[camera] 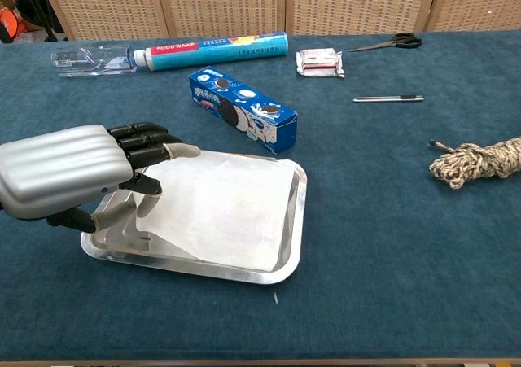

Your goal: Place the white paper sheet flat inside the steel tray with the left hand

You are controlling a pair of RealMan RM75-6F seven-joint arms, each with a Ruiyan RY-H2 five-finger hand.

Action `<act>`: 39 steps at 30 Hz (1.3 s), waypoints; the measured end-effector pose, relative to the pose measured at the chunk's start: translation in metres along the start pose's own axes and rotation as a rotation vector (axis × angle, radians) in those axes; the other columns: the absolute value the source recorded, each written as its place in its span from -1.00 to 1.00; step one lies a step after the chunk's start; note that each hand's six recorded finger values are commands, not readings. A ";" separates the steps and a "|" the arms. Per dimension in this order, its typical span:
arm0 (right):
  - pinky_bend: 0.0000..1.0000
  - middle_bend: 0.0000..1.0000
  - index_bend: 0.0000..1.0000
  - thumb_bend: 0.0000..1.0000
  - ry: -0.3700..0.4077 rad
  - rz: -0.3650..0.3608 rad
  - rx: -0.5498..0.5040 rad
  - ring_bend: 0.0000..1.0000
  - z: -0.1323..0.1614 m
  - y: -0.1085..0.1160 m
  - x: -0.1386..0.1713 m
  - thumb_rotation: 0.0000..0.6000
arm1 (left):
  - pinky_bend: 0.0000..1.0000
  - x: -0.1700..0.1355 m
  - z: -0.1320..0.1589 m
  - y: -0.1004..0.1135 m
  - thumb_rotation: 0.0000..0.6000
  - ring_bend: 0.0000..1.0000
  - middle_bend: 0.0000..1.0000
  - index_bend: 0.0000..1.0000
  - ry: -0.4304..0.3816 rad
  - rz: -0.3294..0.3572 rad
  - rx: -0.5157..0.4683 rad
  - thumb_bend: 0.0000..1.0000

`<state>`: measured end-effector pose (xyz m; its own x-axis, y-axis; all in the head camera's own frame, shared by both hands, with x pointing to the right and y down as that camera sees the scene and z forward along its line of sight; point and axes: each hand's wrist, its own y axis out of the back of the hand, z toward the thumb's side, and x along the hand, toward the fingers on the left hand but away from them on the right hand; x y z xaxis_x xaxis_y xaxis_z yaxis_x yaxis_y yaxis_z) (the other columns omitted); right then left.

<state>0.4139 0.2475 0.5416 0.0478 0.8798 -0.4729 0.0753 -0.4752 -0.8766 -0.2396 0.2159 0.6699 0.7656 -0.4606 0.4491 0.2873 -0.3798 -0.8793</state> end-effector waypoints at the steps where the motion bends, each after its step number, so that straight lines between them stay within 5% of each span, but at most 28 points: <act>1: -1.00 -1.00 -0.80 -1.00 -0.001 0.000 -0.001 -1.00 0.000 0.000 0.000 1.00 | -1.00 0.000 0.000 0.000 1.00 -1.00 -0.95 -0.08 0.000 -0.001 0.000 0.14; 39: -1.00 -1.00 -0.80 -1.00 -0.005 -0.011 0.000 -1.00 0.000 0.001 0.000 1.00 | -1.00 -0.014 0.014 0.009 1.00 -1.00 -0.95 -0.17 -0.056 -0.024 -0.015 -0.05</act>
<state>0.4139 0.2471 0.5411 0.0423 0.8848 -0.4640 0.0753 -0.4659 -0.8816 -0.2400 0.2306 0.6537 0.7897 -0.4057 0.4602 0.2979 -0.4023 -0.8657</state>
